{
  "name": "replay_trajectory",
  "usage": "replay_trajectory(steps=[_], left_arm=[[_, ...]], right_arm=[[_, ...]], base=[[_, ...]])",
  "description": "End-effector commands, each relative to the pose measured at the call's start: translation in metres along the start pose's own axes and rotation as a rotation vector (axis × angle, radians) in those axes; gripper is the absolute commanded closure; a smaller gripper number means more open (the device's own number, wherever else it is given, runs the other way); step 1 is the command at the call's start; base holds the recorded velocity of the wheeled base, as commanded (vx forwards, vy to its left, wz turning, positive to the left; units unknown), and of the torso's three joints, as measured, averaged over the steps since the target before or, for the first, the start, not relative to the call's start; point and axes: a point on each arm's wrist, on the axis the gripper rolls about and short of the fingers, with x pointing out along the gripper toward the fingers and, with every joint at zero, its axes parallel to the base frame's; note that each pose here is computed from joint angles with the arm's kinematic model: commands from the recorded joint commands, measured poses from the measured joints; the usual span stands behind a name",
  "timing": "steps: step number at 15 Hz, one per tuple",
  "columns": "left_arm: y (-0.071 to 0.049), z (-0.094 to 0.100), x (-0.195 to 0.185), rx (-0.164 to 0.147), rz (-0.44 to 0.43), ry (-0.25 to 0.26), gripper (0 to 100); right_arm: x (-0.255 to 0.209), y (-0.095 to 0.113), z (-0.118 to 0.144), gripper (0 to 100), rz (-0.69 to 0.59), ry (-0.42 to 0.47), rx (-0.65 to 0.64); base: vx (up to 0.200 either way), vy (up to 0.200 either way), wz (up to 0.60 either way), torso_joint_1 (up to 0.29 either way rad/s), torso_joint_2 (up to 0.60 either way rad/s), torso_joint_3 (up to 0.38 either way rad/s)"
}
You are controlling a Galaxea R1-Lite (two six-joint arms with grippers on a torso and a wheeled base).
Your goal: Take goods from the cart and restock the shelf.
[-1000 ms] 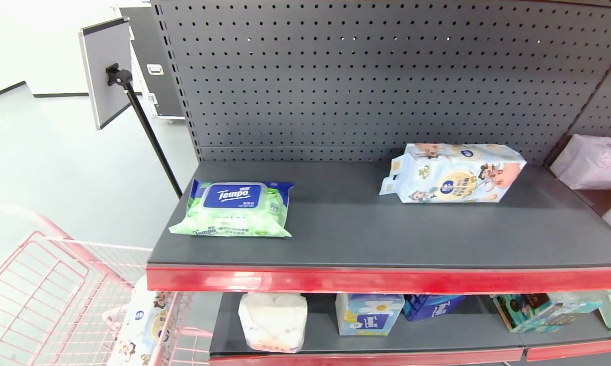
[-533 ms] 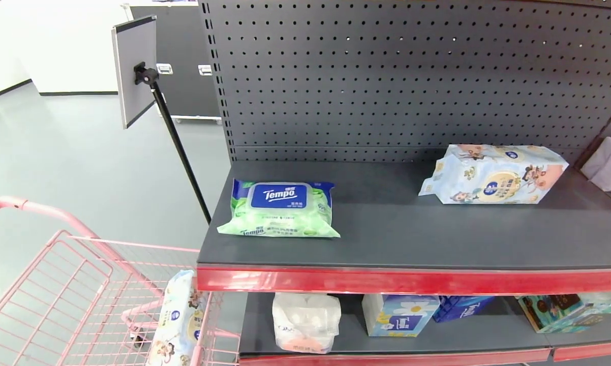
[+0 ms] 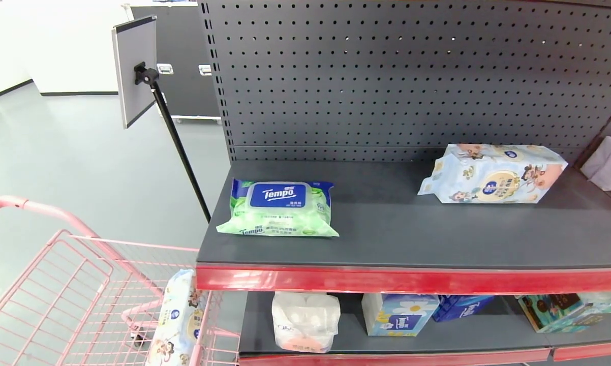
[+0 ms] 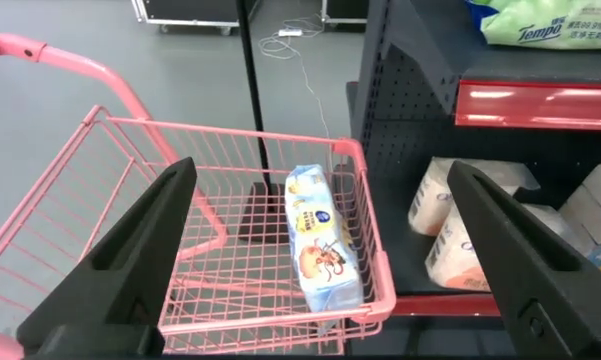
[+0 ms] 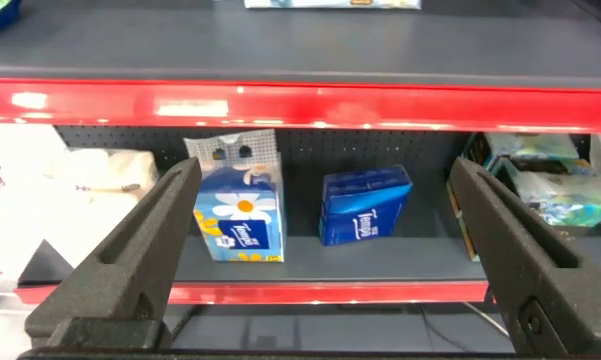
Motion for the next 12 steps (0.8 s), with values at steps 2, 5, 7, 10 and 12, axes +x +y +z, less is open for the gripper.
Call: replay_trajectory(steps=[2,5,7,10,12], left_arm=[[0.0,0.0,0.0001,0.0,0.001,0.001,0],[0.0,0.0002,0.0001,0.002,0.001,0.0,0],[0.0,-0.0004,0.0002,0.002,0.001,0.003,0],[0.0,0.0002,0.0001,0.002,0.001,0.0,0],[0.0,0.0002,0.0001,0.003,0.001,0.0,0]], right_arm=[[0.0,0.0,-0.0001,0,0.001,0.0,0.0],[-0.0001,0.0,0.0003,0,0.001,-0.002,0.0],[0.0,0.0,-0.0001,0,0.001,0.0,0.0],[0.0,-0.0001,-0.0001,0,0.0,0.0,0.0],[0.0,0.0,-0.0001,0,0.001,0.0,0.0]], base=[[0.0,0.0,0.0,0.0,0.0,0.0],[0.0,0.2,0.0,0.001,0.0,0.002],[0.0,0.2,0.0,0.014,0.0,-0.002],[0.0,0.2,0.0,-0.001,0.0,0.002],[0.0,0.2,0.0,0.002,0.0,0.0]])
